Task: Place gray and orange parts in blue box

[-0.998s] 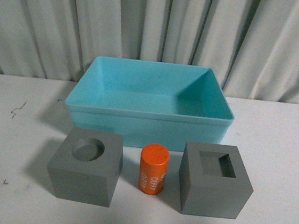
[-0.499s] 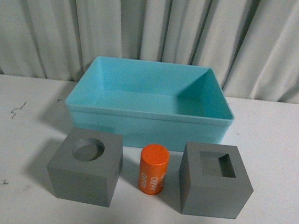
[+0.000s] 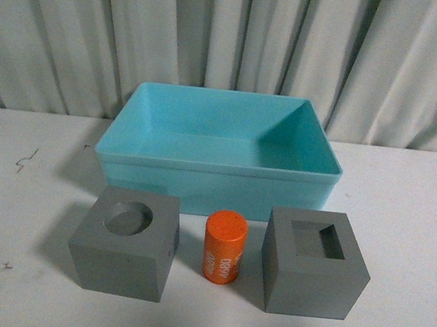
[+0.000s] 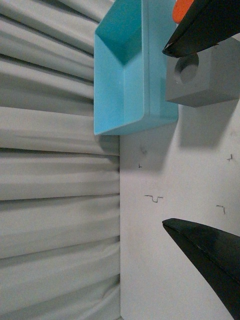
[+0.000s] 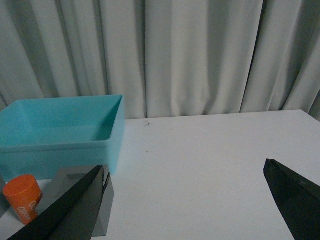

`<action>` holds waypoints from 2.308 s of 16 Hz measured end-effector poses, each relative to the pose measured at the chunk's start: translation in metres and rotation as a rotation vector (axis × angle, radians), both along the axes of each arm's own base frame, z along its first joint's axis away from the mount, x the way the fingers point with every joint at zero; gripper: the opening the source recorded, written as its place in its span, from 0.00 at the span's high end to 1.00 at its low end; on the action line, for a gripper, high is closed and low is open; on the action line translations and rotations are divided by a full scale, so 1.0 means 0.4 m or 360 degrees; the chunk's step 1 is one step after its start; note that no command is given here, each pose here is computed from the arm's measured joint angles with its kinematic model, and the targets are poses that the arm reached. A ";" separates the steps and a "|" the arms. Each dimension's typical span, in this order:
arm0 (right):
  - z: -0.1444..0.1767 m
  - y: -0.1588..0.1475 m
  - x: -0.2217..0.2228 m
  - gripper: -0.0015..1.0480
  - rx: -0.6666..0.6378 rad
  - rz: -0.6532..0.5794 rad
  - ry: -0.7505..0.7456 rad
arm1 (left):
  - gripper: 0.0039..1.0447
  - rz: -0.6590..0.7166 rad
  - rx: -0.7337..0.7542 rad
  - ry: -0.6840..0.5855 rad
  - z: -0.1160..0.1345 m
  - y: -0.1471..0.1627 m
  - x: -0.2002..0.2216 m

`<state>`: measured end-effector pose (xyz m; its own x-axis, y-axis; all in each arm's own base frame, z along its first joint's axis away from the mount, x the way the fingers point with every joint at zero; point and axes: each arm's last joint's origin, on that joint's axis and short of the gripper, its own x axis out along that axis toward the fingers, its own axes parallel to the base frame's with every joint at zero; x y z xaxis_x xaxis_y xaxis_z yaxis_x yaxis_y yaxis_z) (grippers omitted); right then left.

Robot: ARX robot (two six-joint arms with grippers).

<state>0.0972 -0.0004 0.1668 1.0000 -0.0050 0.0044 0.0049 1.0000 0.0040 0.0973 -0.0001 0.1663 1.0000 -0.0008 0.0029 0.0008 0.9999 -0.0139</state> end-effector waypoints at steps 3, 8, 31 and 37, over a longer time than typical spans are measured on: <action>0.000 0.000 0.000 0.06 0.0000 0.0000 0.0000 | 0.06 0.0000 0.0000 0.0000 0.000 0.000 0.000; 0.000 0.000 0.000 0.06 0.0000 0.0000 0.0000 | 0.06 0.0000 0.0000 0.0000 0.000 0.000 0.000; -0.100 0.192 0.459 0.06 0.0067 0.0186 0.1009 | 0.06 0.0000 0.0000 0.0001 0.000 0.000 0.000; -0.151 0.214 0.486 0.06 0.0066 0.0162 0.1081 | 0.06 -0.0001 0.0000 0.0001 0.000 0.000 0.000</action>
